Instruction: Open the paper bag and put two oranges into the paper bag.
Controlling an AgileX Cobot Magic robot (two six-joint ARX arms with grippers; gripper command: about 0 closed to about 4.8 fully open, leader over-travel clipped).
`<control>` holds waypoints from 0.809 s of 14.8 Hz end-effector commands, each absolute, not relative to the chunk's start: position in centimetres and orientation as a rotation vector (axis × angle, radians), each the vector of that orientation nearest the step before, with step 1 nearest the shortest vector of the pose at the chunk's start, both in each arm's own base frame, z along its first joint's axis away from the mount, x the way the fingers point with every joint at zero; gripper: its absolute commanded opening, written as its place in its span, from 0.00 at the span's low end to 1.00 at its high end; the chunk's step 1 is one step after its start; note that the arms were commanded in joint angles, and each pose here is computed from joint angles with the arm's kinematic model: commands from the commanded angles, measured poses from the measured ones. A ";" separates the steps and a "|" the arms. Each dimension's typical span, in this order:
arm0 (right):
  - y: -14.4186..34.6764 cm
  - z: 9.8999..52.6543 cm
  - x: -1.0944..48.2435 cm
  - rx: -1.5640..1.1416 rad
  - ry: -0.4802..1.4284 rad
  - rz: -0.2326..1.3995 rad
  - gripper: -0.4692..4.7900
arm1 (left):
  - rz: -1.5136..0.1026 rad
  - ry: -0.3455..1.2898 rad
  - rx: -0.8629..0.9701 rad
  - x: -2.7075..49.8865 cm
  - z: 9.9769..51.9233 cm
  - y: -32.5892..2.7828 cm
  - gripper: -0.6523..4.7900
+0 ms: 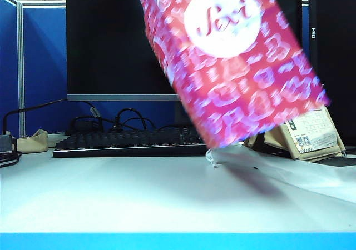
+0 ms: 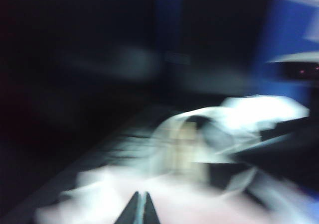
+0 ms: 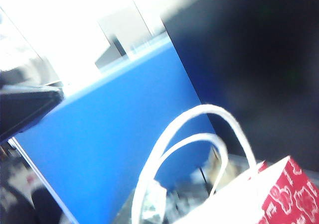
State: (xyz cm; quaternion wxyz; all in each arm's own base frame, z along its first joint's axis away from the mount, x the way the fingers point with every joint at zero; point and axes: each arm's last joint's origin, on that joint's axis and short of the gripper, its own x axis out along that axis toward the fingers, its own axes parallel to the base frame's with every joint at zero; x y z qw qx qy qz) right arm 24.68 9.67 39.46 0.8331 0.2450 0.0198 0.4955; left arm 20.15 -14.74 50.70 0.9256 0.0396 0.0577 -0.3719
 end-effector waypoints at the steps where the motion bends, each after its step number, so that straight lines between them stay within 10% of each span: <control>1: 9.4 41.1 24.1 0.585 -0.081 1.067 0.08 | -0.510 -0.004 0.272 17.0 52.6 -11.6 0.11; 6: 9.2 45.4 22.5 0.490 -0.191 1.247 0.08 | -0.354 -0.332 0.241 8.9 55.0 -3.2 0.11; 10: 8.2 49.6 19.0 0.232 -0.223 1.238 0.08 | -0.168 -0.623 0.177 1.6 46.3 -0.5 0.11; 12: 7.4 49.2 16.9 0.101 -0.205 1.103 0.08 | -0.045 -0.514 0.095 1.6 41.1 -0.1 0.11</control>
